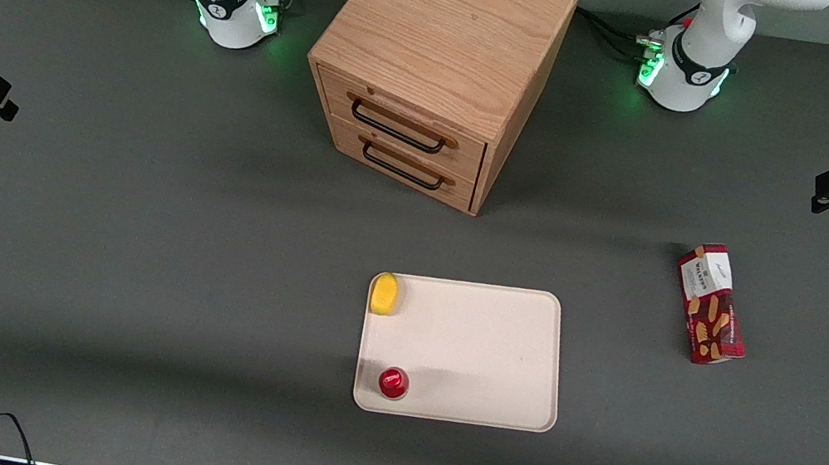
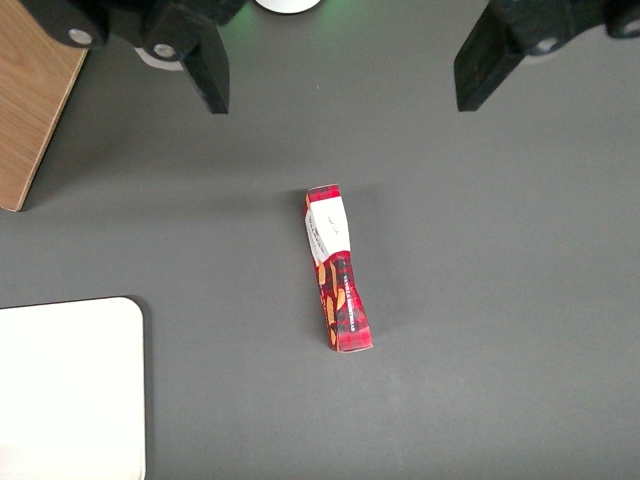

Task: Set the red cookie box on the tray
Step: 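Move the left gripper down over the red plaid shortbread box, then close the left gripper on the shortbread box and lift it, then carry the held box over the white tray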

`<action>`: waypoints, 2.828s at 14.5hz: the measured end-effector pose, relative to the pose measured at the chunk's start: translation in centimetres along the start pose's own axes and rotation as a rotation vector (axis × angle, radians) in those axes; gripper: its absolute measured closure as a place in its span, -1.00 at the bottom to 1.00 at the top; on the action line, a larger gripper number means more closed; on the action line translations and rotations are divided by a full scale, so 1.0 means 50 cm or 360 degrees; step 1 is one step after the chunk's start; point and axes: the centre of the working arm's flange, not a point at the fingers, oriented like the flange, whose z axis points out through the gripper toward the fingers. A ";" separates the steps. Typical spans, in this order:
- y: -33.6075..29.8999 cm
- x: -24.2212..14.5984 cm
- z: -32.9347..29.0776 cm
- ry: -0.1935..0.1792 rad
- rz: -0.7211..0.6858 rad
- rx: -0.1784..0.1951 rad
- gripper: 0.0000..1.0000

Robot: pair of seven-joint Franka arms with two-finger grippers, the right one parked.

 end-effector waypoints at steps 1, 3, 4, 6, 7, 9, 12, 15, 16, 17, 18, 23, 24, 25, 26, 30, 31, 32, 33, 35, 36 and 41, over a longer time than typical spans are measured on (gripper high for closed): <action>0.000 0.000 0.000 -0.0001 0.0003 0.0000 -1.00; 0.000 0.000 -0.002 0.0002 0.0003 0.0000 -1.00; 0.000 -0.001 -0.003 0.0001 0.0003 0.0000 -1.00; 0.000 -0.003 0.001 -0.0031 0.0003 -0.0001 -1.00; 0.000 -0.002 0.009 -0.0047 0.0003 -0.0001 -1.00; -0.006 0.006 0.054 -0.0104 -0.0006 -0.0004 -1.00; -0.049 0.037 0.205 -0.0082 -0.0067 -0.0011 -1.00; -0.084 0.049 0.400 -0.0025 -0.0147 -0.0048 -1.00; -0.086 0.052 0.453 -0.0019 -0.0179 -0.0078 -1.00; -0.085 0.060 0.497 -0.0011 -0.0209 -0.0106 -1.00; -0.085 0.072 0.538 0.0007 -0.0233 -0.0119 -1.00; -0.083 0.104 0.745 0.0134 -0.0309 -0.0090 -1.00; -0.081 0.101 0.772 0.0137 -0.0310 -0.0081 -0.85; -0.079 0.098 0.787 0.0135 -0.0309 -0.0078 -0.85; -0.077 0.097 0.790 0.0134 -0.0308 -0.0078 -0.76; -0.075 0.098 0.785 0.0141 -0.0307 -0.0080 0.18; -0.074 0.099 0.784 0.0142 -0.0308 -0.0083 0.38; -0.072 0.099 0.783 0.0143 -0.0308 -0.0086 0.60; -0.071 0.099 0.782 0.0142 -0.0307 -0.0088 0.73; -0.063 0.097 0.771 0.0116 -0.0299 -0.0100 0.74; -0.056 0.096 0.755 0.0089 -0.0297 -0.0116 0.78; 0.008 0.109 0.430 -0.0114 -0.0270 -0.0214 0.79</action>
